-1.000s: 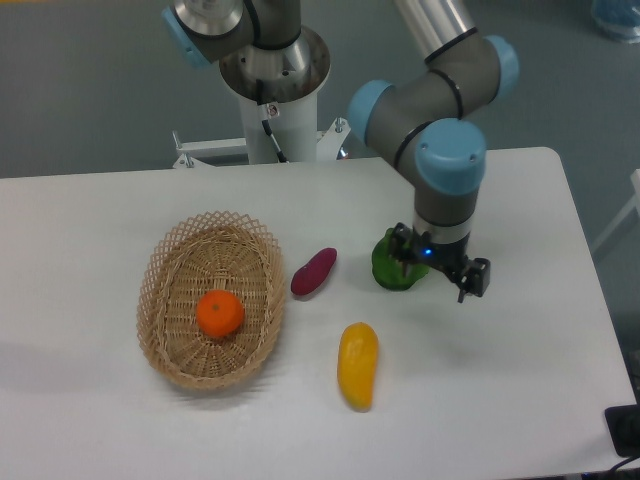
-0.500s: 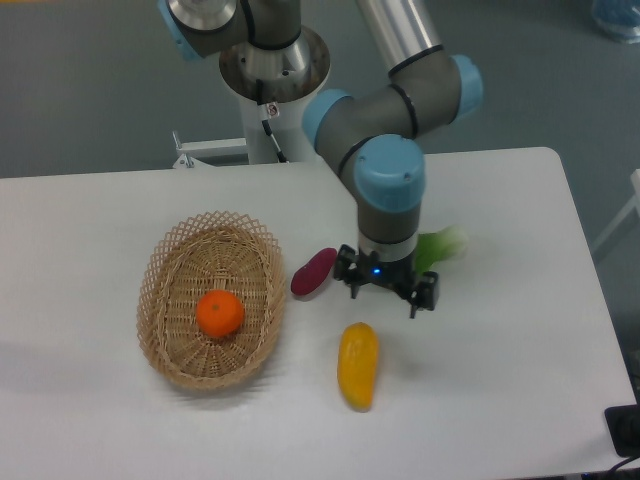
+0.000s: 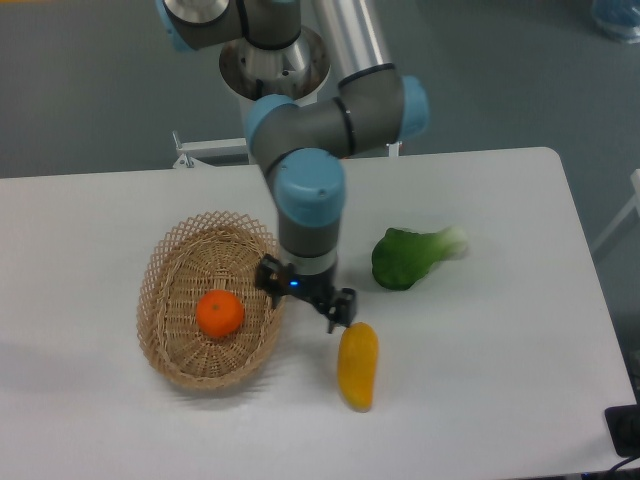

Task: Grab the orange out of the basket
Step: 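Move the open gripper over the basket and lower onto the orange, then close the gripper around the orange inside the basket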

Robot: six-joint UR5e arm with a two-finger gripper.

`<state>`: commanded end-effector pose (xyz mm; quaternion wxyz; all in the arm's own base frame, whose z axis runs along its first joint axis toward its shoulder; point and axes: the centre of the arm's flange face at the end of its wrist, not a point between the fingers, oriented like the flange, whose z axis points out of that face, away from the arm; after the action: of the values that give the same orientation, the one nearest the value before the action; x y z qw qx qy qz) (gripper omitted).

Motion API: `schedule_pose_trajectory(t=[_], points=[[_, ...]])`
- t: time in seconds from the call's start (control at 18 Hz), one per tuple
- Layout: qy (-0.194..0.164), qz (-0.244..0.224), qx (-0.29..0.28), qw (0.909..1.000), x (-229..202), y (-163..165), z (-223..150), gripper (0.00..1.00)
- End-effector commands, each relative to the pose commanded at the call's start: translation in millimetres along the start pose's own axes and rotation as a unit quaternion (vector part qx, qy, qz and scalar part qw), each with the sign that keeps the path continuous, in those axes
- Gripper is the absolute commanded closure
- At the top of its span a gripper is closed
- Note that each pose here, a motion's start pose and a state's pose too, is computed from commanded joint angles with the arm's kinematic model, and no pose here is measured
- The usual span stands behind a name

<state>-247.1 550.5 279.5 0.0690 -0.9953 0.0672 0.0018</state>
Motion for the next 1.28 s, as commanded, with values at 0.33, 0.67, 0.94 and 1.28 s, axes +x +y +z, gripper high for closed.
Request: schedule_pose_trajectory(t=[0.33, 0.67, 0.94, 1.28], points=[[0.013, 0.031, -0.013, 0.9993, 37.0, -14.3, 17.0, 0.00], [0.034, 0.038, -0.029, 0.9983, 49.0, -13.3, 44.1, 0.00], [0.042, 0.044, -0.037, 0.9975, 56.0, -17.2, 57.4, 0.00], [0.046, 0.051, -0.046, 0.9966, 64.5, -23.8, 71.2, 0.00]])
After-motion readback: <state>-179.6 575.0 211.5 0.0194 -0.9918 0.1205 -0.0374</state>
